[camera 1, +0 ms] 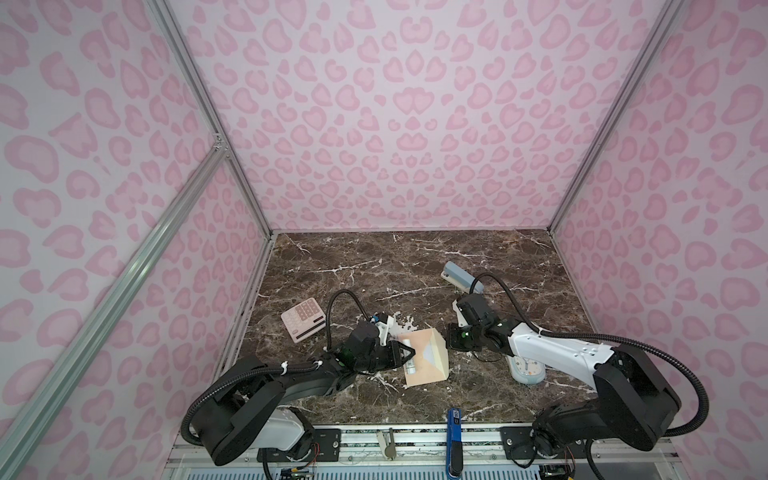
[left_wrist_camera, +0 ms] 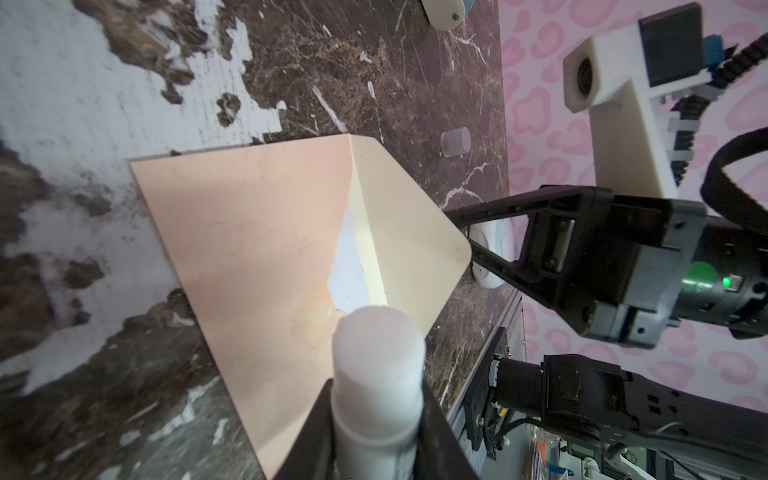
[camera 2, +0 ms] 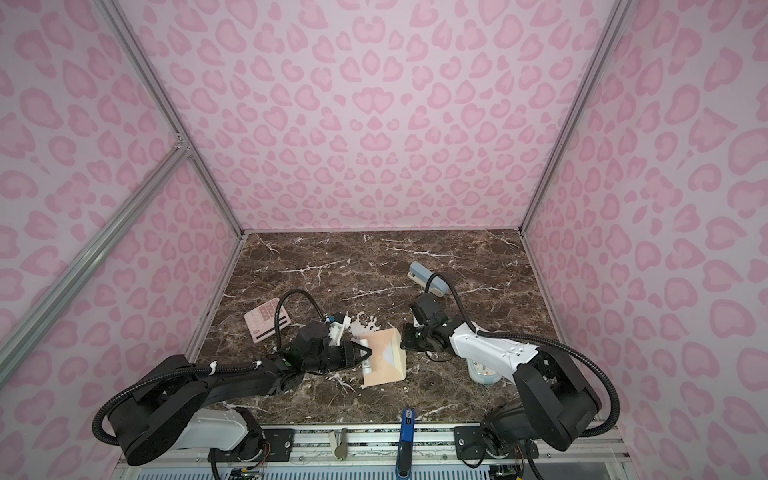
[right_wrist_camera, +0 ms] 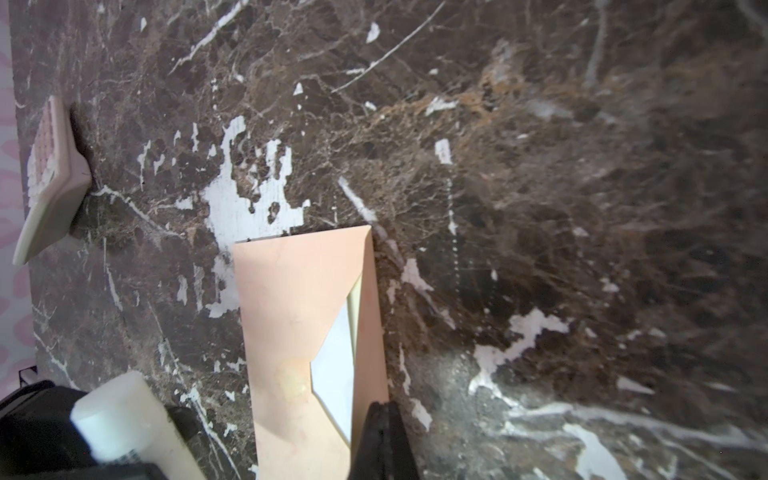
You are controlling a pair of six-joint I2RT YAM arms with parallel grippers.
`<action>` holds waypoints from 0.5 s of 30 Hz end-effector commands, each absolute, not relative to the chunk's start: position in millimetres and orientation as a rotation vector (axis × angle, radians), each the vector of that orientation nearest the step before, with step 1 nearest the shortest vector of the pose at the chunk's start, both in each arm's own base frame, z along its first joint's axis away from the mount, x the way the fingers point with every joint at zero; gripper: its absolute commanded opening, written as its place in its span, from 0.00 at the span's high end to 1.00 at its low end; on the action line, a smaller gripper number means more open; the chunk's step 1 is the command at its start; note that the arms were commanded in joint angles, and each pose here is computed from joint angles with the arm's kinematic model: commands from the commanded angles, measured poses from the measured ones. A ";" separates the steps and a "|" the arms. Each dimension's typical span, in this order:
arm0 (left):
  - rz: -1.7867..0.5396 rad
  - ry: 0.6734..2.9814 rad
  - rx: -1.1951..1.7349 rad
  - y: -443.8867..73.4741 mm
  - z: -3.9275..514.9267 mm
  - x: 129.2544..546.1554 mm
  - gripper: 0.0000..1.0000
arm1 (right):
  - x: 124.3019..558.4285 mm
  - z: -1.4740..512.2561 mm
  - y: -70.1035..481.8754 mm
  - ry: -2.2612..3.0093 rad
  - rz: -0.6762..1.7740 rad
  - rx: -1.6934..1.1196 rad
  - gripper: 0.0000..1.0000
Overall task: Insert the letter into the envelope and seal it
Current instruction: 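Lower the right gripper to the open flap of the peach envelope, then pinch the edge of the envelope flap with the right gripper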
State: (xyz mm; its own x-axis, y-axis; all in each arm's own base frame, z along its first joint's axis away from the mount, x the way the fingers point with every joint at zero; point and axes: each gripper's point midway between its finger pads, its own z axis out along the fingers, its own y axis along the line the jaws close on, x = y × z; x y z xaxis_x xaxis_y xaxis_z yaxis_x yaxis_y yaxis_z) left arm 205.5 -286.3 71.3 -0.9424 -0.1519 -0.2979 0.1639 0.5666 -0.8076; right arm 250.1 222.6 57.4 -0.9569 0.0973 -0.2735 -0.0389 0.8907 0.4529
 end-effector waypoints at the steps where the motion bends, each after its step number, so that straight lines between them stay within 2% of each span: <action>1: -1.337 2.440 0.037 -287.3 76.9 206.8 0.89 | 243.8 51.2 223.0 2.802 0.637 0.011 1.00; 15: -1.281 2.449 0.034 -274.7 79.9 207.1 0.89 | 239.4 37.9 240.3 2.852 0.584 -0.062 0.99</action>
